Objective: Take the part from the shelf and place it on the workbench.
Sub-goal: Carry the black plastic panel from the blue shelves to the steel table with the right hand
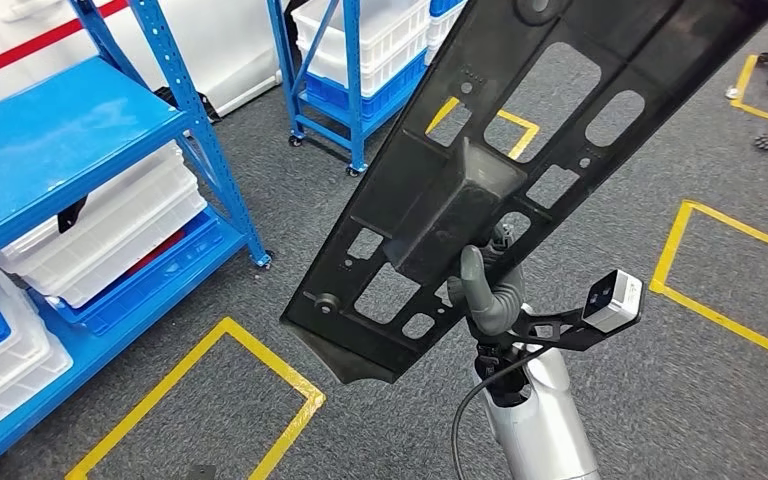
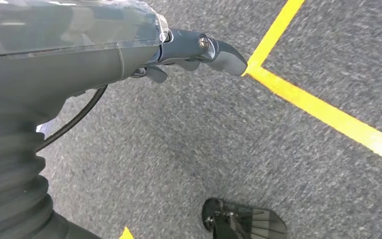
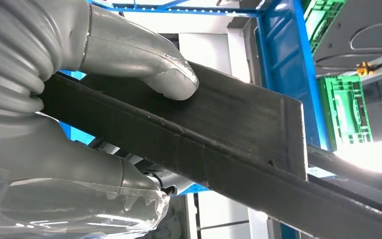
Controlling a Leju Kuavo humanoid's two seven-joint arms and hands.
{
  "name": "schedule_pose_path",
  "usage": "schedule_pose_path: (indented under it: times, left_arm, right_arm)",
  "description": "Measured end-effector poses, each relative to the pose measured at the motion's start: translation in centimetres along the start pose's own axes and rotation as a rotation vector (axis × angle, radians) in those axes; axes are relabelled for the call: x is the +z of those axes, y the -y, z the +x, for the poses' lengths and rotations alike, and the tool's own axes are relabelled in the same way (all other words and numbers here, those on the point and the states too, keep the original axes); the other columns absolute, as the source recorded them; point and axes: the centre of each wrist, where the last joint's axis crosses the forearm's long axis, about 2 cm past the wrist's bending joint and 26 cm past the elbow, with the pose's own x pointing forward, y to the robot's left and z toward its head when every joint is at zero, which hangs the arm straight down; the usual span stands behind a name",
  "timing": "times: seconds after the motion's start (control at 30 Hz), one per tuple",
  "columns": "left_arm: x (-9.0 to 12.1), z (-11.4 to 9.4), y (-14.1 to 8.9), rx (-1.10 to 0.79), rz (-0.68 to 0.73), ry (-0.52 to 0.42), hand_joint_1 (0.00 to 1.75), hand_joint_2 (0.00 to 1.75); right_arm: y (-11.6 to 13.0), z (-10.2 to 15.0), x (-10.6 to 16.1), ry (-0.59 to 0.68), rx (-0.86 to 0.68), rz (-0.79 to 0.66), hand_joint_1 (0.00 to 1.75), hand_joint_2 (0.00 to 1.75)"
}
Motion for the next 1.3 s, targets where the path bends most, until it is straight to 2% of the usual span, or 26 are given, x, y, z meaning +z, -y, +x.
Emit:
schedule_pose_path:
  times: [0.37, 0.43, 0.67, 0.83, 1.0, 1.3]
  left_arm:
    - [0.4, -1.0, 0.6, 0.016, 0.013, -0.057, 0.00, 1.75]
    - [0.4, -1.3, 0.7, 0.020, 0.012, -0.058, 0.00, 1.75]
    - [0.4, -1.8, 0.5, 0.033, 0.017, -0.050, 0.00, 1.75]
    - [0.2, -1.6, 0.2, 0.022, 0.025, -0.045, 0.00, 1.75]
    - [0.1, -1.0, -0.1, 0.015, 0.030, -0.035, 0.00, 1.75]
    - [-0.1, -0.6, -0.3, 0.016, 0.034, -0.037, 0.00, 1.75]
  right_arm:
    - [0.3, -0.5, -0.7, 0.010, -0.150, 0.000, 1.75, 1.75]
    - [0.4, -0.7, -1.0, -0.021, -0.094, -0.043, 1.75, 1.75]
    - [0.7, -1.5, -1.6, -0.138, 0.254, -0.262, 1.75, 1.75]
    - [0.6, -1.6, -1.7, -0.145, 0.287, -0.286, 1.75, 1.75]
    - [0.4, -1.6, -1.5, -0.106, 0.234, -0.273, 1.75, 1.75]
    - [0.2, -0.7, -0.3, 0.027, -0.081, -0.149, 1.75, 1.75]
